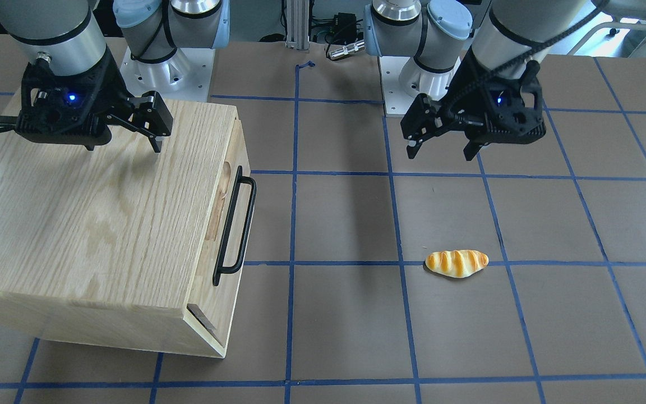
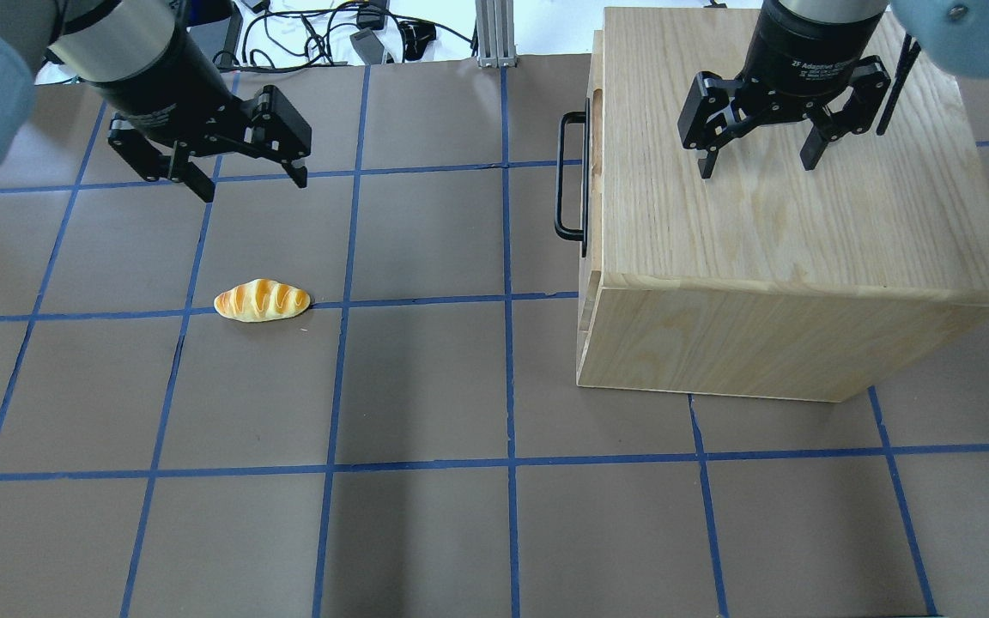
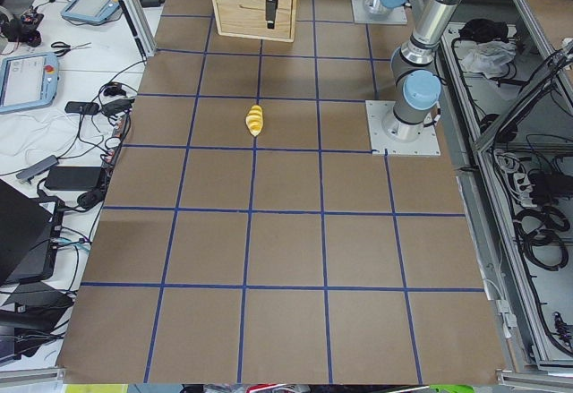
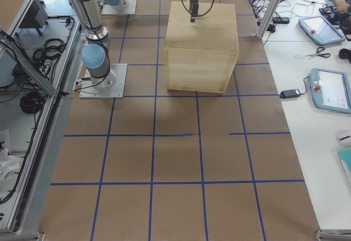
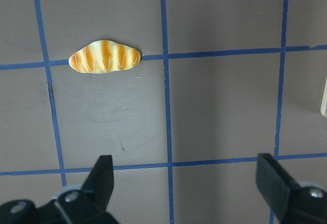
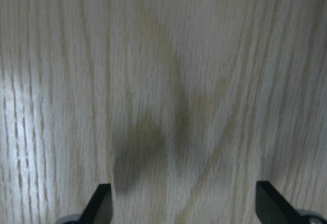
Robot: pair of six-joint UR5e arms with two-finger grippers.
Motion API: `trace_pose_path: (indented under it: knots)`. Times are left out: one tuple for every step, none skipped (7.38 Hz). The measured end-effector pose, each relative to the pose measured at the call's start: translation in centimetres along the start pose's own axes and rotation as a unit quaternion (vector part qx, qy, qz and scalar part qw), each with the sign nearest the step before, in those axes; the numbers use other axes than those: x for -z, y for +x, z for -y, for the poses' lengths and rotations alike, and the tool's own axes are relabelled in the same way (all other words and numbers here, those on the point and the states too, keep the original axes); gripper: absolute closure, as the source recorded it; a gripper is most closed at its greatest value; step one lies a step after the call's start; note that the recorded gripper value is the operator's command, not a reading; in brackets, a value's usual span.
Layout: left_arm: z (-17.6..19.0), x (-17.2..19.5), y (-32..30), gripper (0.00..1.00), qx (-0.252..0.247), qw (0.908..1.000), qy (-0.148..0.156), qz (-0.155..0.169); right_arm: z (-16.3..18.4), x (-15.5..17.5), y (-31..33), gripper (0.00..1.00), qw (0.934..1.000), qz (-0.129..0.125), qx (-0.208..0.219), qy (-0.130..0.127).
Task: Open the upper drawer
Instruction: 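Move the left gripper toward the black drawer handle on the wooden cabinet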
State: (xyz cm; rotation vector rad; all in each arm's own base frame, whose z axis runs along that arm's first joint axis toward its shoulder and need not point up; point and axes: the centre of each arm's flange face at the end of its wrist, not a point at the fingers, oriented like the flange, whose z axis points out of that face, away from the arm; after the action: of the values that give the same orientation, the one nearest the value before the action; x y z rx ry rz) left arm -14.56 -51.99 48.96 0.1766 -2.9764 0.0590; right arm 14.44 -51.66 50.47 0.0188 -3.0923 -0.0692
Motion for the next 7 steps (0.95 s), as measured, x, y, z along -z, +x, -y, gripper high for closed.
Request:
trace_pose_path:
  knots:
    - [1.7, -2.4, 1.4, 0.0, 0.039, 0.9984, 0.002, -0.041, 0.0, 0.0, 0.0, 0.0, 1.0, 0.0, 0.0, 0.0]
    - [2.6, -4.6, 3.9, 0.0, 0.064, 0.9949, 0.001, -0.078, 0.0, 0.0, 0.0, 0.0, 1.0, 0.0, 0.0, 0.0]
    - [2.8, -6.7, 7.3, 0.0, 0.073, 0.9904, -0.009, -0.117, 0.0, 0.0, 0.0, 0.0, 1.0, 0.0, 0.0, 0.0]
    - [2.5, -8.5, 10.5, 0.0, 0.077, 0.9862, -0.022, -0.145, 0.0, 0.0, 0.0, 0.0, 1.0, 0.0, 0.0, 0.0]
    - [2.3, -10.0, 12.7, 0.0, 0.079, 0.9834, -0.028, -0.161, 0.0, 0.0, 0.0, 0.0, 1.0, 0.0, 0.0, 0.0]
    - [2.2, -11.1, 14.1, 0.0, 0.078, 0.9811, -0.032, -0.174, 0.0, 0.0, 0.0, 0.0, 1.0, 0.0, 0.0, 0.0]
    - [2.1, -11.9, 14.8, 0.0, 0.076, 0.9795, -0.038, -0.183, 0.0, 0.0, 0.0, 0.0, 1.0, 0.0, 0.0, 0.0]
